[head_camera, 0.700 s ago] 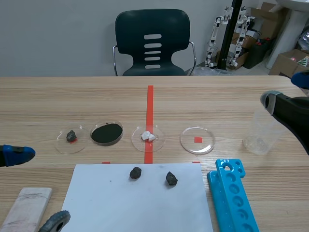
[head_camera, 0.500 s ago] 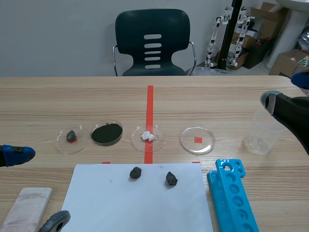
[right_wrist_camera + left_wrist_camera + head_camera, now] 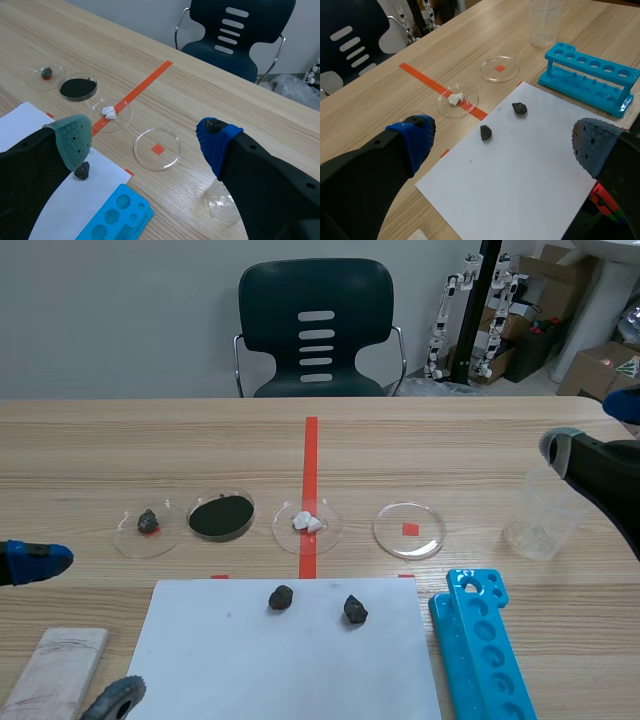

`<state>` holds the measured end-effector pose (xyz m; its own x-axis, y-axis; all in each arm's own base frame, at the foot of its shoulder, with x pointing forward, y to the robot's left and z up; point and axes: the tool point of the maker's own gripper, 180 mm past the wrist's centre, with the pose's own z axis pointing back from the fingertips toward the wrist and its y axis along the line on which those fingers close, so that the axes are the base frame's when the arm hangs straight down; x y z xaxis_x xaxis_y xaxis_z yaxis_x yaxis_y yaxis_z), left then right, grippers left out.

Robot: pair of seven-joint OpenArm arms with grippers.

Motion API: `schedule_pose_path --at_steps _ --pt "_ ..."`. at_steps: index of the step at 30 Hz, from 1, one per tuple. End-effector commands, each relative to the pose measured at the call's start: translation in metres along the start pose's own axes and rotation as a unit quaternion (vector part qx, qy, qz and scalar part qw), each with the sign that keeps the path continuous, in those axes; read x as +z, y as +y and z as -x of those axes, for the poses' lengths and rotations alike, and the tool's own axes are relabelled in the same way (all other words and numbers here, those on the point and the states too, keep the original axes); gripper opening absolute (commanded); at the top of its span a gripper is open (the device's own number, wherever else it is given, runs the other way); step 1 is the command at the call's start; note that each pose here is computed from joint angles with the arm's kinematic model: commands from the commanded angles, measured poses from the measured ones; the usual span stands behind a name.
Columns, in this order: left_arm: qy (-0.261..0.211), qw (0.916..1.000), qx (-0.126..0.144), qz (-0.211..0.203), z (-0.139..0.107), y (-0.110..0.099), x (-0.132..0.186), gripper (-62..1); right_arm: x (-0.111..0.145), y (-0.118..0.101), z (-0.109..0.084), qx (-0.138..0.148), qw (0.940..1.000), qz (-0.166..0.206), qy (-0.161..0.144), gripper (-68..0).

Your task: Return to the home posture

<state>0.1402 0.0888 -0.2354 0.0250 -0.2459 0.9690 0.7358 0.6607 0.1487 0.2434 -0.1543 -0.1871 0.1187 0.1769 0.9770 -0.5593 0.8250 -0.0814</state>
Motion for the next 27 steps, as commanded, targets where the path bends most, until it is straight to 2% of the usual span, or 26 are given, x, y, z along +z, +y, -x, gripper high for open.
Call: schedule_pose_path --at_steps 1,23,27 --pt "-0.018 0.9998 0.003 -0.005 -0.0083 0.0004 -0.0021 -3.7 -0.0010 -0.0005 -0.0110 0.005 0.9998 -0.001 -0.019 -23.8" --pt "-0.017 0.9998 0.003 -0.005 -0.0077 0.0004 -0.0021 -3.7 -0.0011 -0.0008 -0.0129 0.006 0.9997 0.001 -0.025 -23.8" --pt "-0.017 0.9998 0.003 -0.005 -0.0077 0.0004 -0.0021 -3.7 -0.0004 0.0016 -0.0124 0.022 0.9992 0.016 -0.030 -23.8"
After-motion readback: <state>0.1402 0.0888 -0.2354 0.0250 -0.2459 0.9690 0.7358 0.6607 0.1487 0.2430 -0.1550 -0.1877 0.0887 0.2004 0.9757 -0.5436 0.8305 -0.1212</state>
